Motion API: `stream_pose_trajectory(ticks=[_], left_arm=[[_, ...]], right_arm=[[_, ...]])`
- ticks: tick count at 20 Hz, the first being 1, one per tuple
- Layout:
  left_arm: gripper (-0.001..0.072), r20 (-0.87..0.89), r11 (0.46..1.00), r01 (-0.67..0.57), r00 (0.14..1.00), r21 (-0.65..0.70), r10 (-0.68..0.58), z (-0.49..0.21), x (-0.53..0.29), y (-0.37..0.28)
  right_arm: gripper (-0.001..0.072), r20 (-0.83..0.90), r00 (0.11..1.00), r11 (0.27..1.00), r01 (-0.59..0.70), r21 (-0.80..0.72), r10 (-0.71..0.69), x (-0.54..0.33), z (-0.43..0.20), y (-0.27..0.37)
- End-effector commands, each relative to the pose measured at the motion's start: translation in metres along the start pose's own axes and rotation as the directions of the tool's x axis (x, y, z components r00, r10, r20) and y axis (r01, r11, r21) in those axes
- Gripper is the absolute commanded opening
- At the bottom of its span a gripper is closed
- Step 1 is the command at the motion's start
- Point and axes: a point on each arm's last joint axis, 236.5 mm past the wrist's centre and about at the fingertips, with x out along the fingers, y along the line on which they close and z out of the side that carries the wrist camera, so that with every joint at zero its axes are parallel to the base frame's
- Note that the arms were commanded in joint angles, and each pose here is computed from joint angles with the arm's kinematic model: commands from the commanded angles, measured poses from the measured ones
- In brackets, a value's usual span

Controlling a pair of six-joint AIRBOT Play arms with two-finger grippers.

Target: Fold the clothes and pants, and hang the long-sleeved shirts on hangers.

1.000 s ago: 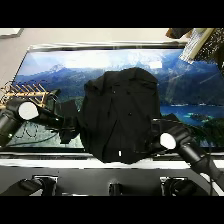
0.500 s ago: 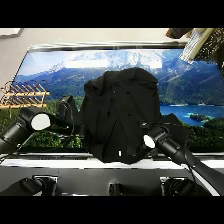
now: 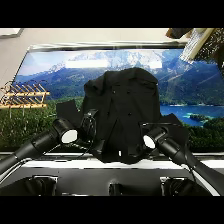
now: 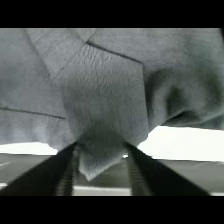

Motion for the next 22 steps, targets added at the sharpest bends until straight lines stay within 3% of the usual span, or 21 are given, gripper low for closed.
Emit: stream_pose_trajectory(ticks=[1, 13, 16, 18, 19, 20, 22], left_arm=[[0.068, -0.012, 0.998, -0.016, 1.0, -0.061, 0.015, -0.002, 0.008, -0.001], [0.068, -0.009, 0.996, -0.018, 1.0, -0.083, 0.017, 0.002, 0.007, 0.005], [0.0679, -0.009, 0.996, -0.018, 1.0, -0.083, 0.017, 0.002, 0.007, 0.005], [0.068, -0.009, 0.996, -0.018, 1.0, -0.083, 0.017, 0.002, 0.007, 0.005], [0.068, -0.009, 0.996, -0.017, 1.0, -0.082, 0.017, 0.002, 0.007, 0.005], [0.0679, -0.01, 0.996, -0.018, 1.0, -0.082, 0.017, 0.002, 0.007, 0.005], [0.068, -0.01, 0.997, -0.018, 1.0, -0.079, 0.017, 0.002, 0.007, 0.005]], right_arm=[[0.0501, 0.037, 0.998, 0.999, -0.048, -0.002, 0.048, -0.016, -0.002, 0.005], [0.0499, -0.013, 0.999, 0.999, -0.04, 0.027, 0.041, 0.016, 0.002, 0.011], [0.0458, -0.018, 0.999, 0.999, -0.028, 0.027, 0.029, 0.023, 0.004, 0.01], [0.0179, -0.025, 1.0, 1.0, -0.005, 0.021, 0.006, 0.023, 0.003, 0.005], [0.0074, -0.028, 0.999, 1.0, 0.021, 0.019, -0.021, 0.023, 0.002, -0.002], [0.0028, -0.033, 0.998, 0.998, 0.053, 0.018, -0.052, 0.023, 0.001, -0.009], [0.0026, -0.041, 0.995, 0.996, 0.09, 0.01, -0.09, 0.021, -0.002, -0.018]])
